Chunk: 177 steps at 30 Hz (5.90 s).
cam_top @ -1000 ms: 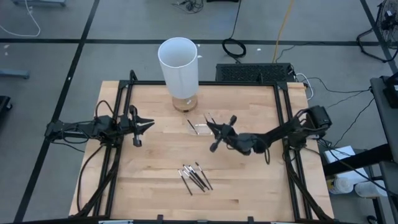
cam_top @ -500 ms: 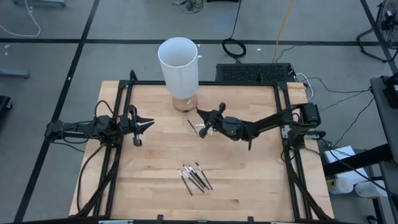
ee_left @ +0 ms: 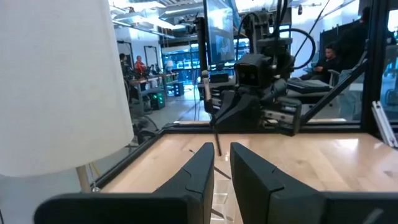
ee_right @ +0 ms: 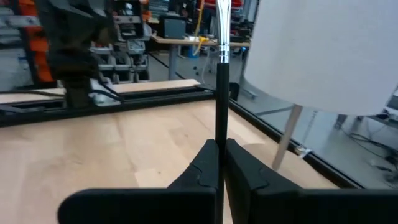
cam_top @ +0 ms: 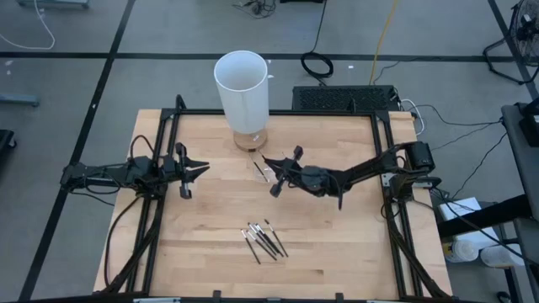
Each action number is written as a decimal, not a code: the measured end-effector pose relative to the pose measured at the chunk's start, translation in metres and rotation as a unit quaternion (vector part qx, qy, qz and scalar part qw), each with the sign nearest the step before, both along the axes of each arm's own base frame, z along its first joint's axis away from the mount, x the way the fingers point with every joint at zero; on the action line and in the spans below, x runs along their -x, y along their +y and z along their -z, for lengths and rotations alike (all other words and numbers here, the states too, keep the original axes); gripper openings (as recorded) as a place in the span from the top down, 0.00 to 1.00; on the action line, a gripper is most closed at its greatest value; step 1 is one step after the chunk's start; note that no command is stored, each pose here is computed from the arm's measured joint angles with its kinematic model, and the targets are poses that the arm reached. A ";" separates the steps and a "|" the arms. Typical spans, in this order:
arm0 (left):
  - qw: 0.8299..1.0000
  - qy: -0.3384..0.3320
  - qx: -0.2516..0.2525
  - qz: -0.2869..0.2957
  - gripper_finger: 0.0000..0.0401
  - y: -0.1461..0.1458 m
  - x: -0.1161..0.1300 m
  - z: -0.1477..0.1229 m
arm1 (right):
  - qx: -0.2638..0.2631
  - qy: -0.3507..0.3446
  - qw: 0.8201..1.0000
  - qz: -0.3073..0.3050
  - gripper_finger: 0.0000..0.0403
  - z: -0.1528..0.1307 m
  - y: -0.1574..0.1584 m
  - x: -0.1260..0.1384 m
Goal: Pick & Place Makeup Supplies
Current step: Put the makeup brush into the transparent organizer
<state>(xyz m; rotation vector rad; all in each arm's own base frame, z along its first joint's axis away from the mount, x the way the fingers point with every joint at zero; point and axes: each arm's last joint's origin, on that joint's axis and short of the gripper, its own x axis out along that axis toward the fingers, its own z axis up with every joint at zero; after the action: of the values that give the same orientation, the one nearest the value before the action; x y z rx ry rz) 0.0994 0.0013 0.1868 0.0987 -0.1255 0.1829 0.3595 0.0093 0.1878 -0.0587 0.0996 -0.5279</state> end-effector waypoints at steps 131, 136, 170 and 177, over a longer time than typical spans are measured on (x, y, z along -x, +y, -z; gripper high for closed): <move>0.998 -0.067 0.008 0.006 0.84 0.000 0.003 -0.012 | -0.413 0.378 0.827 0.054 0.59 0.068 0.142 -0.023; 0.998 -0.054 0.016 0.008 0.84 0.000 0.002 -0.010 | -0.418 0.367 0.831 0.030 0.64 0.069 0.143 -0.026; 0.994 -0.020 0.056 0.089 0.84 -0.005 0.000 -0.002 | -0.290 0.299 0.909 0.014 1.00 0.054 0.121 -0.035; 0.992 -0.021 0.057 0.107 0.84 -0.006 0.000 -0.003 | -0.207 0.184 0.960 -0.032 1.00 0.002 0.120 -0.045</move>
<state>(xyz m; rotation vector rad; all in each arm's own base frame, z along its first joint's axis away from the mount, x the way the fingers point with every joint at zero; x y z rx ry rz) 0.0994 -0.0044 0.1898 -0.0328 -0.1669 -0.0212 0.4047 0.1297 0.1862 0.2510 0.5680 -0.4176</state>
